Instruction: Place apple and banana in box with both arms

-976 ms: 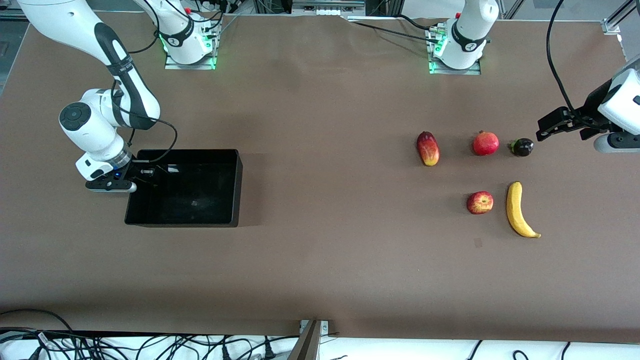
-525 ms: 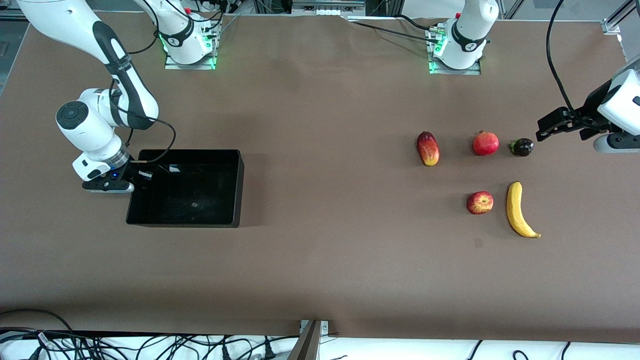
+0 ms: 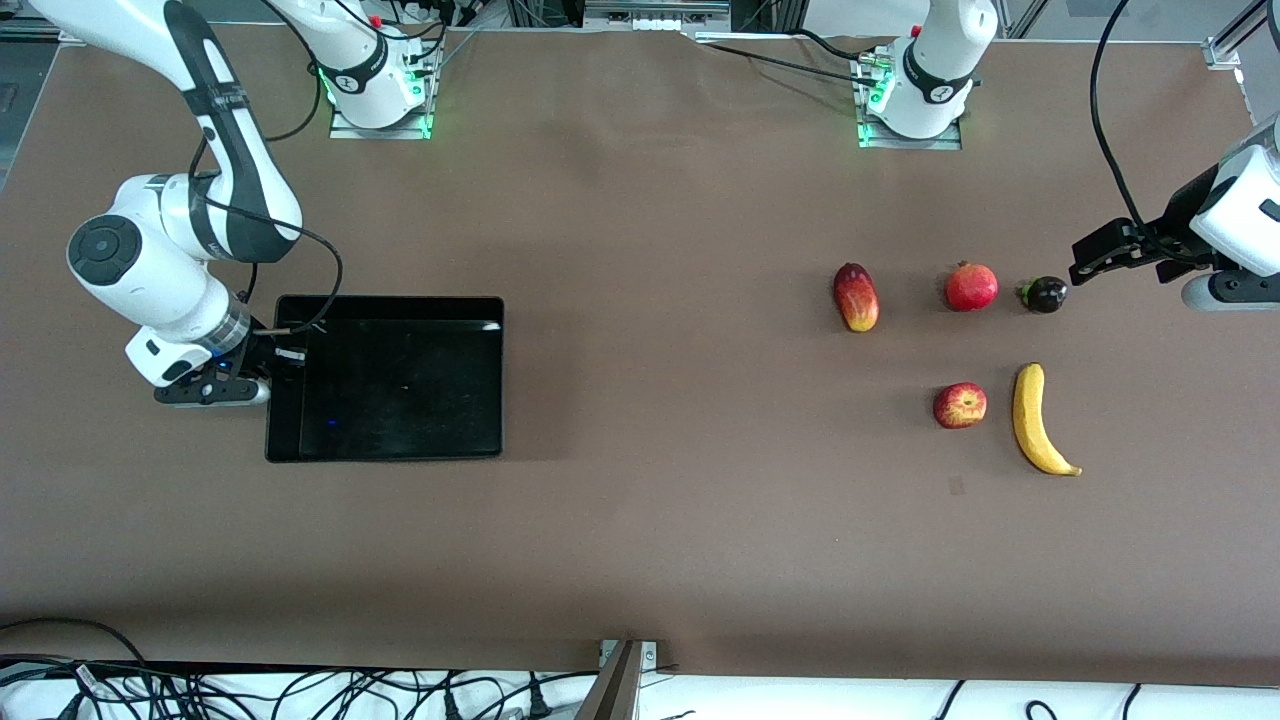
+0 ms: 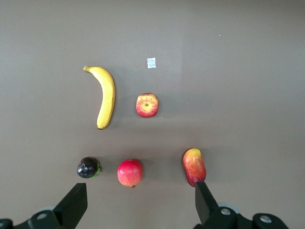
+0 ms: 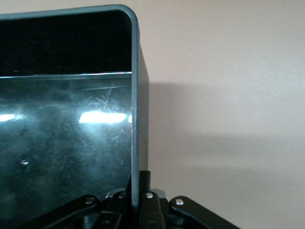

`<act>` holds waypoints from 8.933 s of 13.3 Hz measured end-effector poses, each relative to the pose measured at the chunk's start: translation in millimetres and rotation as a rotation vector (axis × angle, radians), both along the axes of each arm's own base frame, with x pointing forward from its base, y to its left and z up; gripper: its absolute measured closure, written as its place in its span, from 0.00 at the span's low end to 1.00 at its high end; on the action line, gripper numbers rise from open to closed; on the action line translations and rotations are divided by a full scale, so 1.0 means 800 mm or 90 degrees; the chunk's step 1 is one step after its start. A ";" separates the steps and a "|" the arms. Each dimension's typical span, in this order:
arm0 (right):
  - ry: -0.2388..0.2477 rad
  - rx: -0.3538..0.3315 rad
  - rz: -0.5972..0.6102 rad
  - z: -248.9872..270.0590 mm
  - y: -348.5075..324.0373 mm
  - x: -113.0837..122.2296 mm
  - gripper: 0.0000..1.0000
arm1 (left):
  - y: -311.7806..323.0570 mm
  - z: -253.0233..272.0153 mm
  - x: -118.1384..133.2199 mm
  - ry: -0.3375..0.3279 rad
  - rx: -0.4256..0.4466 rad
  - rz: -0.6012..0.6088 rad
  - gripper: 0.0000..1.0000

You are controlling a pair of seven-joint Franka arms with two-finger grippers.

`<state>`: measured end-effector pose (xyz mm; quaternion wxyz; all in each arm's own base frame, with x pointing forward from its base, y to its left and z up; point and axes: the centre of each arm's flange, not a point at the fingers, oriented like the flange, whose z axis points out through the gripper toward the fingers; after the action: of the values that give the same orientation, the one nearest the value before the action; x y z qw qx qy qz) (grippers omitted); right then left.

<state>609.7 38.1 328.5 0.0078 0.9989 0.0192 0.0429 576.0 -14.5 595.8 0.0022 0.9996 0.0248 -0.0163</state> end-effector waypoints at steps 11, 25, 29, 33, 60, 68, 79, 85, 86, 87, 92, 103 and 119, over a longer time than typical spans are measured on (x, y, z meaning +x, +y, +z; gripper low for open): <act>-0.029 0.089 -0.053 0.004 0.478 -0.020 0.96 | 0.000 -0.001 0.000 0.001 0.000 0.000 0.00; -0.106 0.137 -0.049 -0.134 0.588 -0.026 0.96 | 0.000 -0.002 0.001 0.001 0.000 0.001 0.00; -0.107 0.146 -0.110 -0.130 0.586 -0.022 0.96 | 0.000 -0.003 0.001 0.002 0.000 0.001 0.00; -0.105 0.146 -0.109 -0.131 0.591 -0.027 0.96 | 0.000 -0.003 0.001 0.003 0.000 0.001 0.00; 0.181 -0.036 0.002 0.291 0.007 0.029 0.00 | 0.035 -0.302 0.126 0.006 0.020 0.032 0.00; 0.157 -0.019 0.023 0.296 -0.061 -0.019 0.00 | 0.033 -0.440 0.105 -0.013 0.025 0.029 0.00; 0.062 -0.014 -0.004 0.344 -0.089 -0.087 0.00 | 0.017 -0.527 0.080 0.041 0.032 0.079 0.00; 0.071 -0.009 -0.001 0.334 -0.085 -0.082 0.00 | 0.009 -0.527 0.080 0.040 0.034 0.102 0.33; 0.070 -0.009 -0.001 0.335 -0.086 -0.082 0.00 | 0.008 -0.527 0.080 0.040 0.034 0.102 0.33; 0.069 -0.009 -0.001 0.335 -0.086 -0.082 0.00 | 0.005 -0.525 0.081 0.041 0.034 0.102 0.33; 0.064 -0.010 0.000 0.341 -0.084 -0.082 0.00 | -0.049 -0.416 0.082 0.060 0.033 0.092 0.33; 0.064 -0.010 0.003 0.341 -0.081 -0.082 0.00 | -0.322 -0.356 0.046 0.026 0.042 0.159 0.33; 0.064 -0.010 0.005 0.341 -0.079 -0.082 0.00 | -0.460 -0.467 0.026 0.023 0.027 0.193 0.33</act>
<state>544.2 -24.7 601.3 0.0147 0.9996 0.0239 -0.0075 597.0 -382.8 222.4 -0.0167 0.9838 0.1755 -0.0331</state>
